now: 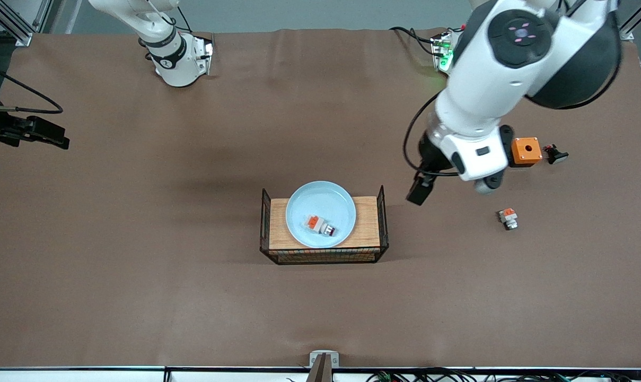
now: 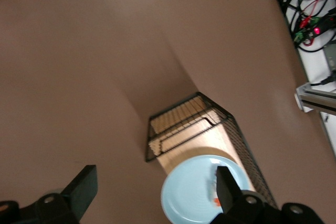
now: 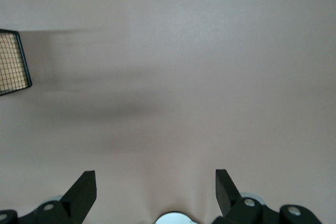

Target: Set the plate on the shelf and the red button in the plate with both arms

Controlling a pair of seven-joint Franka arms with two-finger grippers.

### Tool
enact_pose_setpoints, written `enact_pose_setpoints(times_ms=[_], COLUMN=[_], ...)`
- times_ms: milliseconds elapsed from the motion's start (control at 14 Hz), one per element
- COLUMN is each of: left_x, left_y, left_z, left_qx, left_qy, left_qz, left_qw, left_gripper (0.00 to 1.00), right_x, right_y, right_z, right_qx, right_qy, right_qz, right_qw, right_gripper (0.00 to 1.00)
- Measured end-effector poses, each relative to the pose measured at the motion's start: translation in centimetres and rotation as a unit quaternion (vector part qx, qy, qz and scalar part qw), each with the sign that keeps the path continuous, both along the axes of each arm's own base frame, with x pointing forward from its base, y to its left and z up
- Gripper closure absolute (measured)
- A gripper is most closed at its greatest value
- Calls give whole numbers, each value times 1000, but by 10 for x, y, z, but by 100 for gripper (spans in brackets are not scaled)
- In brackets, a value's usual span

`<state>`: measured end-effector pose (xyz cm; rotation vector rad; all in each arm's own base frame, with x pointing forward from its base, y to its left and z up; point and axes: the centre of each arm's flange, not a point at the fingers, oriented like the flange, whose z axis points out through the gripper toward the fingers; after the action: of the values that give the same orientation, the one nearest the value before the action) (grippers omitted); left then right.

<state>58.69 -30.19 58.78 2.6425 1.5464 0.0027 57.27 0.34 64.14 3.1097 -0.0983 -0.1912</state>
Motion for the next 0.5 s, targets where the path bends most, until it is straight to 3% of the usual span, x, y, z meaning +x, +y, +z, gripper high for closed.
enact_pose_setpoints(times_ms=[500], left_x=[-6], left_y=[124], left_z=[28], left_qx=[16], left_qy=[47], left_qz=[-126], left_qw=[991], left_gripper=[0], right_x=[-13], right_y=[-5], right_z=[3], right_qx=[1], right_qy=[-22], right_qz=[-3], right_qw=[1000], right_gripper=[0])
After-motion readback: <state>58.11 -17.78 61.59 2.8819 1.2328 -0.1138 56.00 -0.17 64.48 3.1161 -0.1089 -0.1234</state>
